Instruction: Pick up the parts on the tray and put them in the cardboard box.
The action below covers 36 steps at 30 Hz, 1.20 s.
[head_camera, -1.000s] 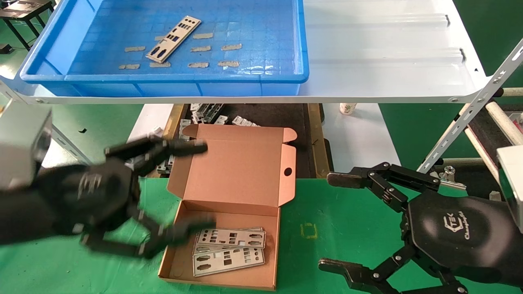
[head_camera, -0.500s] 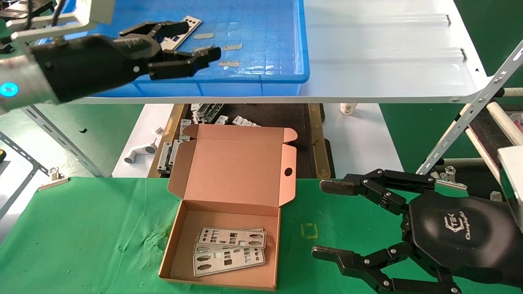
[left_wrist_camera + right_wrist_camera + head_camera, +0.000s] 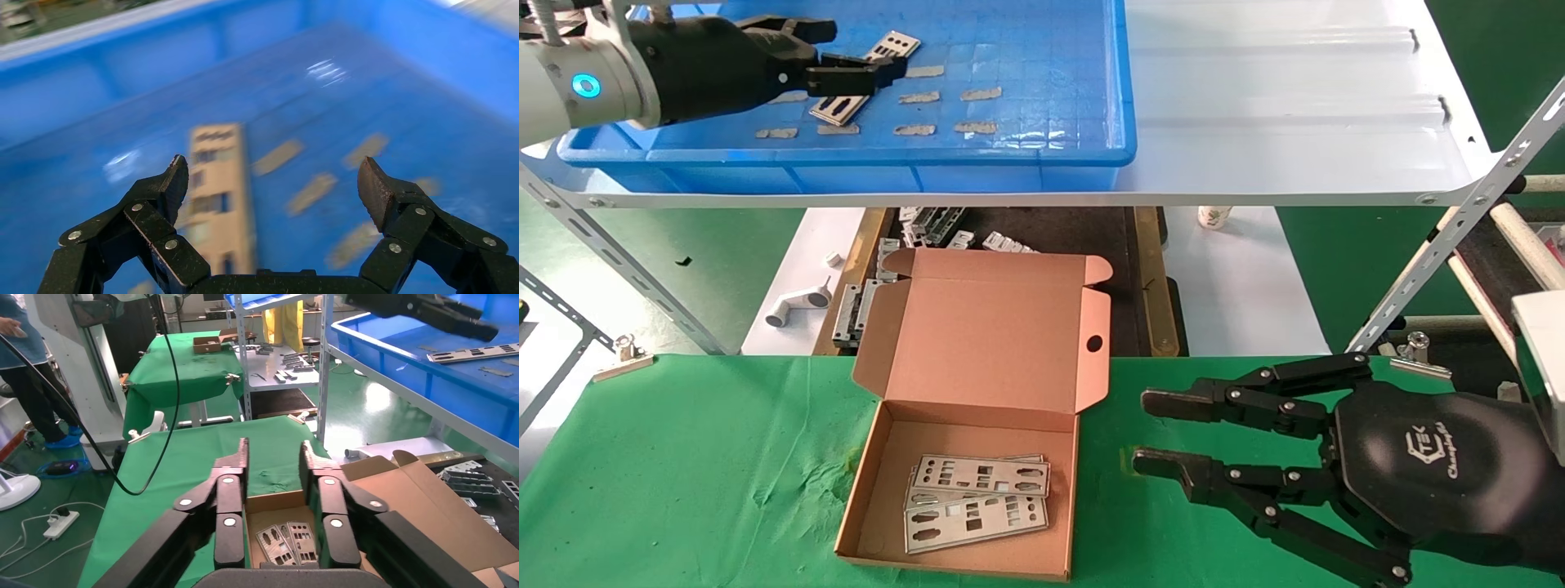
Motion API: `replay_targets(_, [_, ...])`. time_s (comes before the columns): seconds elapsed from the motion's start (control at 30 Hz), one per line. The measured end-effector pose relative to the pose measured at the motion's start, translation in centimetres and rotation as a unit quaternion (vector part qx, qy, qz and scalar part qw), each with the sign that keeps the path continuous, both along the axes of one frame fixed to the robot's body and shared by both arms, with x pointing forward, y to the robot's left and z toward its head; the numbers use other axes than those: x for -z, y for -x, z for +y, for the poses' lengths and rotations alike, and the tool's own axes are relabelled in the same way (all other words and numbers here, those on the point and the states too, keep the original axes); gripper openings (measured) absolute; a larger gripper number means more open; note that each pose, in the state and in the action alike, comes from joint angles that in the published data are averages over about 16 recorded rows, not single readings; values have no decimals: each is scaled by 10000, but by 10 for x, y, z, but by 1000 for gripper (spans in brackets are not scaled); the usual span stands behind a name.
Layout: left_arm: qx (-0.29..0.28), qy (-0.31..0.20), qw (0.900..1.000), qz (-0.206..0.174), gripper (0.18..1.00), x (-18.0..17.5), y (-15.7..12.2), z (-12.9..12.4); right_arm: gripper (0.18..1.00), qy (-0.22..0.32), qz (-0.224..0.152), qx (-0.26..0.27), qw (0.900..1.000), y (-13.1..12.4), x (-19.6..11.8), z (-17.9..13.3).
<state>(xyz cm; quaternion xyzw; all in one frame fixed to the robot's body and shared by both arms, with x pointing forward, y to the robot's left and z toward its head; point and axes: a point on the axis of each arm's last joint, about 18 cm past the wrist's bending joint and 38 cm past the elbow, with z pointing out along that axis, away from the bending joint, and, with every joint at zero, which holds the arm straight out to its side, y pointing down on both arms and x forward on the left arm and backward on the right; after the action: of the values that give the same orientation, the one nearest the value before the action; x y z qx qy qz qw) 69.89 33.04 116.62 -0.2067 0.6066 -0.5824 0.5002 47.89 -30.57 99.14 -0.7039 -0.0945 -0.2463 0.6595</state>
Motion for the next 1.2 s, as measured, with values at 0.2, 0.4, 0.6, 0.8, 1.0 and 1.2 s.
replay_targets(0.2, [-451,-27,9990,68,1001,0,-15,2,356,0,0,0,10000,0,0,0])
replay_targets(0.4, [-622,0,9980,139,1001,3,-24,0,267,0,0,0,10000,0,0,0])
replay_targets(0.6, [-636,46,9978,201,1001,7,-27,-3,217,0,0,0,10000,0,0,0])
replay_targets(0.8, [-645,101,9976,235,993,9,-30,-4,196,0,0,0,10000,0,0,0])
replay_targets(1.0, [-665,102,9975,238,969,11,-31,-5,191,0,0,0,10000,0,0,0])
replay_targets(1.2, [-702,96,9972,230,909,11,-32,-5,191,0,0,0,10000,0,0,0])
